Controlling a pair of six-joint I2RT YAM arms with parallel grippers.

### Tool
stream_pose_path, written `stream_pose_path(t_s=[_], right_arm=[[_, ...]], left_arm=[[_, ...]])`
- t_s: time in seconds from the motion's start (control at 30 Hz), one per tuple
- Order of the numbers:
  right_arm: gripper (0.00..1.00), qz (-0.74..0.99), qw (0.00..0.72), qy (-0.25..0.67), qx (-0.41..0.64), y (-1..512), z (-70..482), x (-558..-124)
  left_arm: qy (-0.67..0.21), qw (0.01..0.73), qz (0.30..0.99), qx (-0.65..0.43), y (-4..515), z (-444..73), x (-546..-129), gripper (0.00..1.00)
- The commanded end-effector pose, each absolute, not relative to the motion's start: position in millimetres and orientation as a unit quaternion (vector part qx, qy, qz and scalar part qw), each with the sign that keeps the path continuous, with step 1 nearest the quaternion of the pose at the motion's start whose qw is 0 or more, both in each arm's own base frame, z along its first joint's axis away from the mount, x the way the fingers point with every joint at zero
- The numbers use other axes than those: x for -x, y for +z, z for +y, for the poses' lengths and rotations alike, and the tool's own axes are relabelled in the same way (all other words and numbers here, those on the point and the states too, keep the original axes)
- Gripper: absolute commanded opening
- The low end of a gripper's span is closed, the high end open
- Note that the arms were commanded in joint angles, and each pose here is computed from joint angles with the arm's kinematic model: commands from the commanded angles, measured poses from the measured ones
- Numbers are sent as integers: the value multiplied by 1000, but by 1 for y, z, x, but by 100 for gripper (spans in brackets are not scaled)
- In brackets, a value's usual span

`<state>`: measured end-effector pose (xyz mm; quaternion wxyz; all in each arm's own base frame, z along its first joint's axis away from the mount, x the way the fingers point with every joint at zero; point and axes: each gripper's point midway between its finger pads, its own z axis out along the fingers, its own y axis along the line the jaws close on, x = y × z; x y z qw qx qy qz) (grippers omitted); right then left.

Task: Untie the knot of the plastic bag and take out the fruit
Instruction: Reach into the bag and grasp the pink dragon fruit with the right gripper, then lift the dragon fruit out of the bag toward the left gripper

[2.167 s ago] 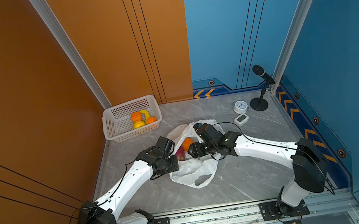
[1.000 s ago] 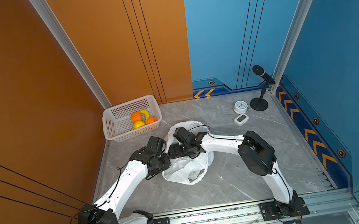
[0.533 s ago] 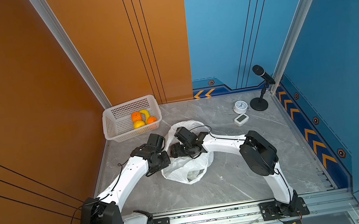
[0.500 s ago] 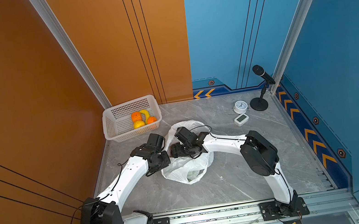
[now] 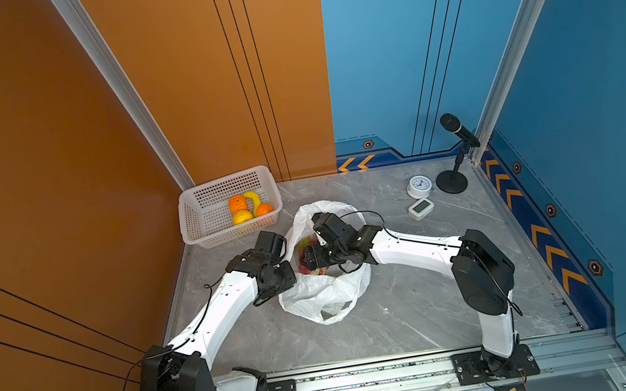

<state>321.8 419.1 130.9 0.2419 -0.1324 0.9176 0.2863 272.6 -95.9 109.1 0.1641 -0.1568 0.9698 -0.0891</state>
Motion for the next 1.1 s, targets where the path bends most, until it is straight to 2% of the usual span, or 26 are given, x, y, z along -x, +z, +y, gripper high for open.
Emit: stream_pose_path(t_s=[0.0, 0.4, 0.5, 0.7, 0.8, 1.0, 1.07], right_arm=[[60, 905, 260, 298, 156, 148, 413, -315], [58, 884, 272, 344, 164, 193, 399, -290], [57, 877, 265, 357, 180, 199, 396, -276], [56, 849, 236, 436, 181, 221, 395, -258], [56, 833, 265, 449, 182, 242, 390, -256], [54, 794, 343, 483, 137, 289, 370, -270], [54, 779, 365, 497, 117, 306, 363, -277]], left_arm=[[-88, 184, 966, 158, 123, -95, -286, 29], [-83, 178, 969, 149, 120, -97, -295, 33], [-92, 197, 965, 148, 135, -101, -306, 35], [-94, 195, 965, 149, 136, -102, -310, 36], [-97, 197, 964, 148, 138, -103, -311, 42], [-114, 220, 958, 146, 160, -105, -313, 67], [-119, 232, 954, 146, 170, -104, -312, 72]])
